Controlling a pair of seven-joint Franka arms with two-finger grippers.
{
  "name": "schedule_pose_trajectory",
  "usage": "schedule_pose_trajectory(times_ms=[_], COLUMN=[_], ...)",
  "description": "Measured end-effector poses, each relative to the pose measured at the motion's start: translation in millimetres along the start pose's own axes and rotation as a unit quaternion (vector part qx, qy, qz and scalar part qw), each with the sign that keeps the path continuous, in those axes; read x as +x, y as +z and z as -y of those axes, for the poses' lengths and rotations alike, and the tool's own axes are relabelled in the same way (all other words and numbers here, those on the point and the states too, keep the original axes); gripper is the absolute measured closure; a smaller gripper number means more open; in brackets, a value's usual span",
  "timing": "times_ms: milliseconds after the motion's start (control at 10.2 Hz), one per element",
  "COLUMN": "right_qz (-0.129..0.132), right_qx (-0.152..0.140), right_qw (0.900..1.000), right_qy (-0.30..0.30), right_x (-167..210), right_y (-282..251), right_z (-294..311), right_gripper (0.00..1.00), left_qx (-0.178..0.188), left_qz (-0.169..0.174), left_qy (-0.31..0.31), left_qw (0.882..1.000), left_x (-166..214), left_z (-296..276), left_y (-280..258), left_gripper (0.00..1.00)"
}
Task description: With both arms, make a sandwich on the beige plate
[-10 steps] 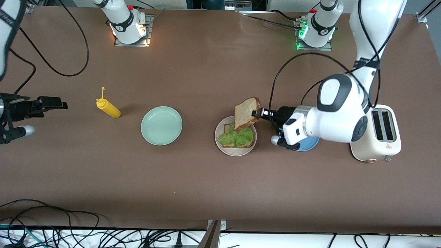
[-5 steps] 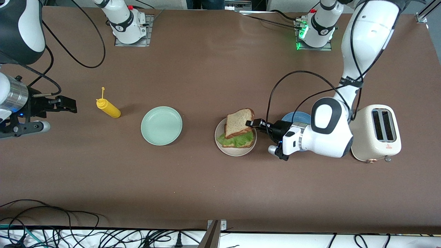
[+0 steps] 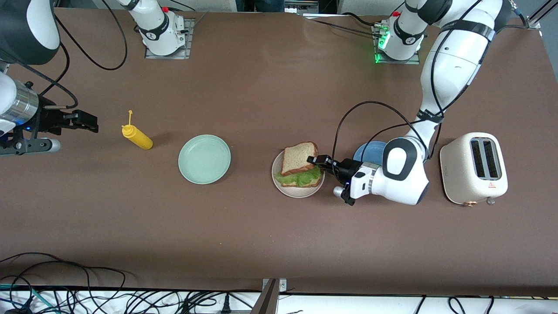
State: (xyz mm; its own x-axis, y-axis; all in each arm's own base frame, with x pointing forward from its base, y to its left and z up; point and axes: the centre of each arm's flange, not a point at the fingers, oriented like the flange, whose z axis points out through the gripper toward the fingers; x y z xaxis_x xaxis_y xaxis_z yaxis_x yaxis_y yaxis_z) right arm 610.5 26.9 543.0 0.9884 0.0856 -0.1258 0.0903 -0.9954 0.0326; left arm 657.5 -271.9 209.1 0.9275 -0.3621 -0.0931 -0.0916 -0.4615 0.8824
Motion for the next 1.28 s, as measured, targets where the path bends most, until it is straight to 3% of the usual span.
schedule_pose_trajectory(times_ms=[588, 883, 1079, 1275], right_qz=[0.002, 0.002, 0.000, -0.001], right_qx=[0.001, 0.001, 0.001, 0.000], right_qw=[1.000, 1.000, 1.000, 1.000], right_qy=[-0.002, -0.002, -0.007, -0.008], right_x=[1, 1, 1, 1], right_y=[5, 4, 4, 4], right_z=[4, 8, 15, 19], right_gripper=[0.00, 0.00, 0.00, 0.00], left_qx=[0.014, 0.070, 0.144, 0.230], left_qz=[-0.021, -0.016, -0.006, 0.007], left_qy=[0.018, 0.055, 0.062, 0.024], left_qw=[1.000, 0.996, 0.988, 0.973], left_x=[10, 11, 5, -11], left_z=[-4, -28, -56, -96], left_y=[-11, -40, -74, -115], left_gripper=[0.00, 0.00, 0.00, 0.00])
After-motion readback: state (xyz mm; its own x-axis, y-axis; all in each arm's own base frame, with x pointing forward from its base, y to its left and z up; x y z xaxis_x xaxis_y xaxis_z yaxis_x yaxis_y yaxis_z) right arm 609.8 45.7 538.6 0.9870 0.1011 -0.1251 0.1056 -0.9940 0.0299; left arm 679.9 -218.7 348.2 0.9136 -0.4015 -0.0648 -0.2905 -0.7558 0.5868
